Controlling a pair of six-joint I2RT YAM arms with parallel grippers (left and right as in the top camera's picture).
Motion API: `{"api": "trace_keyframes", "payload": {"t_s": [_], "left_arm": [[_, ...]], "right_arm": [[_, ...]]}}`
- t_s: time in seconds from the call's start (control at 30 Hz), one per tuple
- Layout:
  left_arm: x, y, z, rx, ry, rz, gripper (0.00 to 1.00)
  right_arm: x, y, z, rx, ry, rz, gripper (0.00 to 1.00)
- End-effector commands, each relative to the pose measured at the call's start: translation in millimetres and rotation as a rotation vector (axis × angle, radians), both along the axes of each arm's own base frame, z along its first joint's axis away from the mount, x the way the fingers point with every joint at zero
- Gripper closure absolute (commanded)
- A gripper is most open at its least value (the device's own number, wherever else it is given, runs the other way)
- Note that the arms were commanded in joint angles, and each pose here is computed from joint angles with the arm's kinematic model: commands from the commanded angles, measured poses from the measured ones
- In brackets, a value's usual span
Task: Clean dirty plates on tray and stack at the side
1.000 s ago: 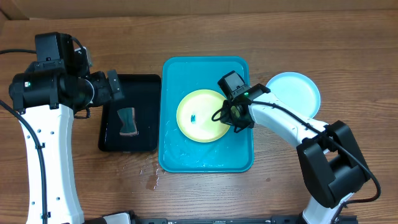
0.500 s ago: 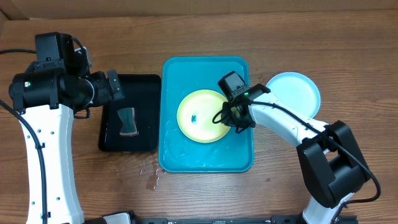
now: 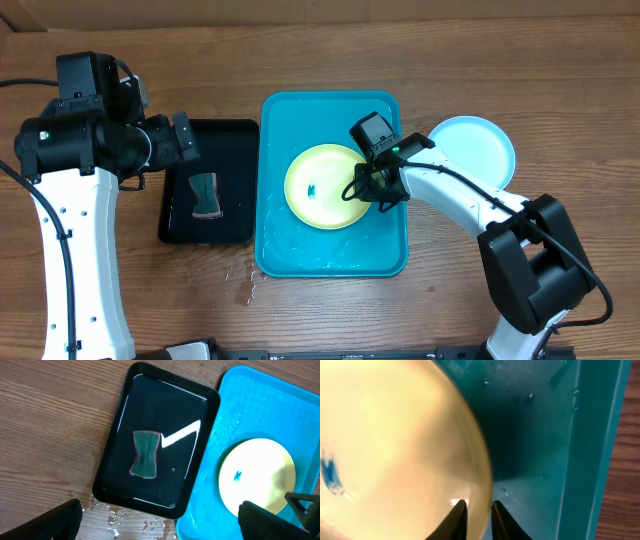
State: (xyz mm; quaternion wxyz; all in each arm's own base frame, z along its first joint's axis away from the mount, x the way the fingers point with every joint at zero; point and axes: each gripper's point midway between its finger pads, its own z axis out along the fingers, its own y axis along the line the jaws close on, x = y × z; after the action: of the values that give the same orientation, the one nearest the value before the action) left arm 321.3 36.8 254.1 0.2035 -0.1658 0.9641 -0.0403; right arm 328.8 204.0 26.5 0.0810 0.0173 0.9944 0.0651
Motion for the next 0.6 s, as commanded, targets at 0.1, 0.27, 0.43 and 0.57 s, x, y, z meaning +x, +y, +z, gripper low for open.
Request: {"api": "trace_keyframes", "payload": {"t_s": [0.1,0.27,0.43,0.57], "left_arm": [[12.7,8.9,8.6,0.052,-0.056,0.0,0.0],[3.8,10.0,3.9,0.075,-0.013,-0.031,0.0],[3.8,10.0,3.9,0.075,-0.013,-0.031,0.0],[17.1,4.9,10.4,0.023,-0.076,0.004,0.0]], "right_arm": [[5.4,5.5,7.9,0.017,-0.024,0.017,0.91],[5.5,5.7,8.0,0.017,-0.025,0.02,0.96],[6.3,6.0,8.2,0.019,-0.028,0.02,0.96],[6.9,6.5,8.4,0.02,-0.032,0.025,0.96]]}}
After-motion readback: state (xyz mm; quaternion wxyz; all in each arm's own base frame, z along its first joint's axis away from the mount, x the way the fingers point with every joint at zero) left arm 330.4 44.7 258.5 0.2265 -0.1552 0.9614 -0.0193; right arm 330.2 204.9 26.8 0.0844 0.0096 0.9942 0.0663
